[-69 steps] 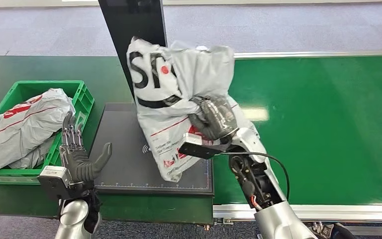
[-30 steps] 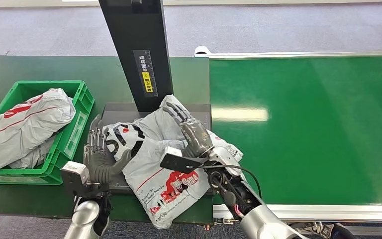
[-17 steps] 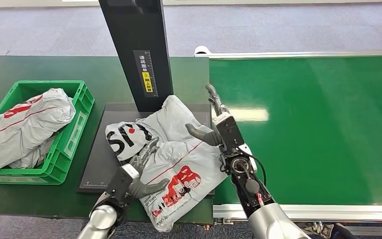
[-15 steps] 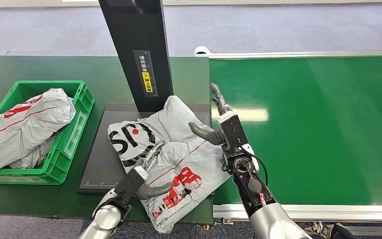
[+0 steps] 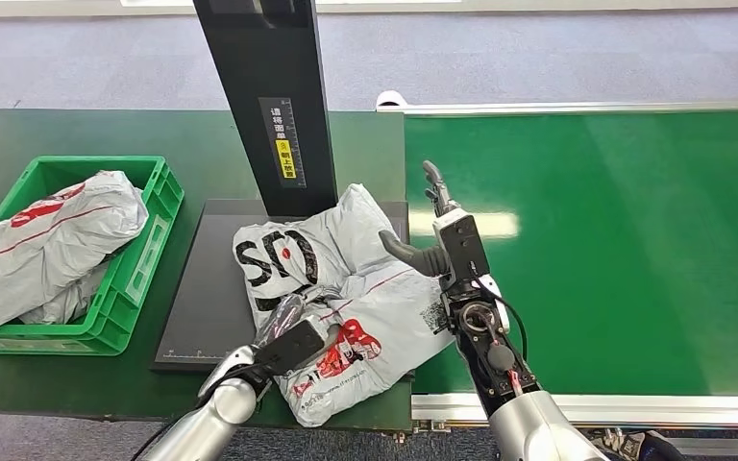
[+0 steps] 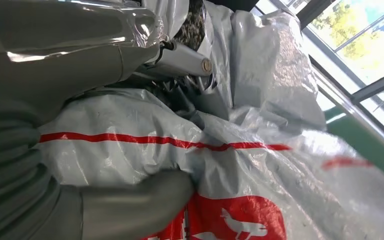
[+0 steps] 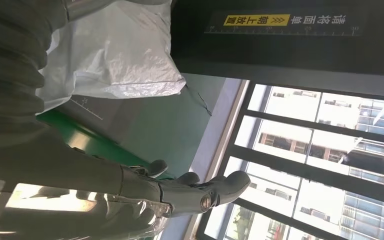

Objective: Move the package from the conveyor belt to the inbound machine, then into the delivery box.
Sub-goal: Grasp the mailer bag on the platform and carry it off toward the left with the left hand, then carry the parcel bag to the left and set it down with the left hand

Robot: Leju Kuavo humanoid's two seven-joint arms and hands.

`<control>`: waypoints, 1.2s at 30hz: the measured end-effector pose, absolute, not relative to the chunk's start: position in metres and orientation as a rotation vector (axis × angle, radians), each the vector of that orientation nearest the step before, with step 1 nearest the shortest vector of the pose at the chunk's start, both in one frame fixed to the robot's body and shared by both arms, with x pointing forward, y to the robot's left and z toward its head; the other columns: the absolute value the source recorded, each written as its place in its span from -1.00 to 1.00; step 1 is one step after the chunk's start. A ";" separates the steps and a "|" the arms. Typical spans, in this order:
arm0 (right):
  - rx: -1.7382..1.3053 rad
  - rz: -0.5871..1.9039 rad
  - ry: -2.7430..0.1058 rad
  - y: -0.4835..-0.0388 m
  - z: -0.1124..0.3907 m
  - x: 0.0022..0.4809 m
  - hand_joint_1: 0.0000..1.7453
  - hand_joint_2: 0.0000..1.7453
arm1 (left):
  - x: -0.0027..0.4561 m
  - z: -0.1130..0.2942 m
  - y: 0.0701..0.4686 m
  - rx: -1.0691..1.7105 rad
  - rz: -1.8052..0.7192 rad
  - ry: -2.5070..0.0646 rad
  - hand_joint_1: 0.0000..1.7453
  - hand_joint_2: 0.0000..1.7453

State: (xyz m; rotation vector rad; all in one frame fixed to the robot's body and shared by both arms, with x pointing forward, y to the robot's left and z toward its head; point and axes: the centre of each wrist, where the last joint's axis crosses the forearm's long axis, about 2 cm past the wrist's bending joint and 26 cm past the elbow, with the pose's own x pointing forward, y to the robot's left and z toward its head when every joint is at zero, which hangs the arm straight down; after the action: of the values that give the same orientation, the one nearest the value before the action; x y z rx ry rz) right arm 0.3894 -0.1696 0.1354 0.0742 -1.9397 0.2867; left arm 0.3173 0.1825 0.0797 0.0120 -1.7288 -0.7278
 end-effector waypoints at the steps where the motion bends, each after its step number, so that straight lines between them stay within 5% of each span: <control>1: 0.073 0.285 -1.940 -0.171 0.135 0.390 -1.00 1.00 | 0.318 0.080 0.184 -0.001 -0.702 -1.743 1.00 1.00; 20: 0.067 0.239 -1.939 -0.182 0.127 0.387 -1.00 1.00 | 0.314 0.113 0.209 0.204 -0.145 -2.205 1.00 1.00; 27: 0.072 0.239 -1.935 -0.186 0.125 0.386 -1.00 1.00 | 0.311 0.167 0.229 0.616 0.061 -2.425 1.00 1.00; 36: 0.091 0.243 -1.933 -0.187 0.125 0.388 -1.00 1.00 | 0.292 0.248 0.247 1.029 -0.014 -2.743 1.00 1.00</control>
State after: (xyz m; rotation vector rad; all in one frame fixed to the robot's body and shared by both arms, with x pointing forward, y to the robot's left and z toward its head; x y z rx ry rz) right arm 0.3876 -0.1871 0.1254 0.0914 -1.9326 0.2426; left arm 0.2922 0.2474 0.2477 1.0288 -2.7429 -0.0138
